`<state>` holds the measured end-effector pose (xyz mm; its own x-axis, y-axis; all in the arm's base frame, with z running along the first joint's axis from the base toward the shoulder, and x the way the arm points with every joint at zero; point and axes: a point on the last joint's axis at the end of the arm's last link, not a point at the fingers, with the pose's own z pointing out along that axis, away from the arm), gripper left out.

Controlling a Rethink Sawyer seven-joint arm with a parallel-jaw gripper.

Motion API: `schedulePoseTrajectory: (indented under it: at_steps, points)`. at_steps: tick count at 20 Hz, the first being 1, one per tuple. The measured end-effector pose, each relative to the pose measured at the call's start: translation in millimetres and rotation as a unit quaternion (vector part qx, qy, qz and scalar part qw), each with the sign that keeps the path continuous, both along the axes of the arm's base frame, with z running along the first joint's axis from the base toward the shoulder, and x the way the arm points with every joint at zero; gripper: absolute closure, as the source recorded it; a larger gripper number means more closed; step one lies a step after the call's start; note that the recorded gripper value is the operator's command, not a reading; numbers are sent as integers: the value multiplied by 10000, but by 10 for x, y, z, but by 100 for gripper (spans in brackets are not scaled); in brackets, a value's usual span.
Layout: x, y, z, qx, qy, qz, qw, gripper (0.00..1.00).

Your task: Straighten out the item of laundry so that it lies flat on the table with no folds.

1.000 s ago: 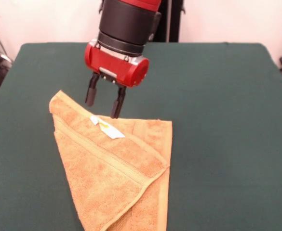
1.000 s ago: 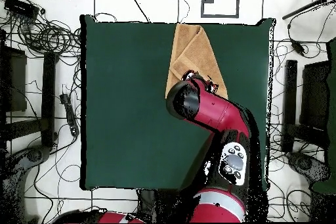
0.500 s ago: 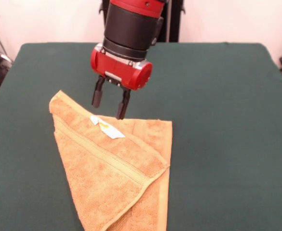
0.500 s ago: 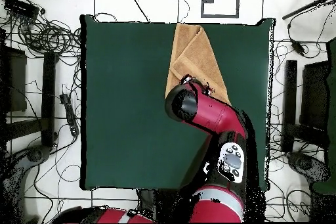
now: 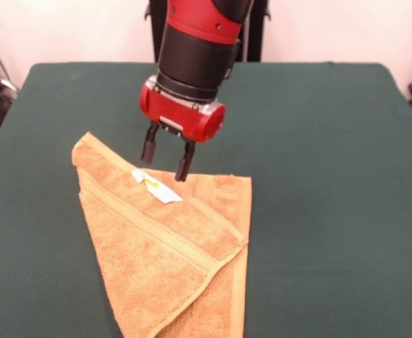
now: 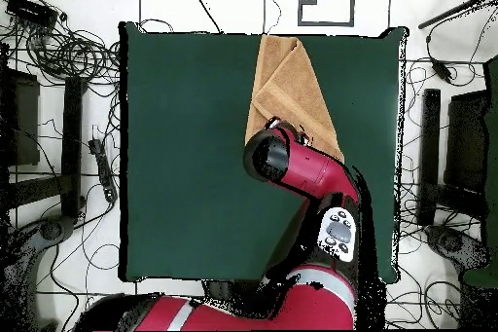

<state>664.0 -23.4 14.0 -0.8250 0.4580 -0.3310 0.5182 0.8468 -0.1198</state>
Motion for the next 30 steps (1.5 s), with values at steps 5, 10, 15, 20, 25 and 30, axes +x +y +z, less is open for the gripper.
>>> schedulePoseTrajectory:
  at_steps: [5,10,15,20,25,30]
  points:
    - [-121,44,-246,45,201,14,9998,0]
    - [-214,101,-441,100,351,30,9993,0]
    - [-284,127,-605,115,437,50,9990,0]
    - [-282,125,-609,115,433,49,9990,0]
    - [-264,123,-618,102,421,74,9990,0]
    - [-245,118,-621,72,411,133,9990,0]
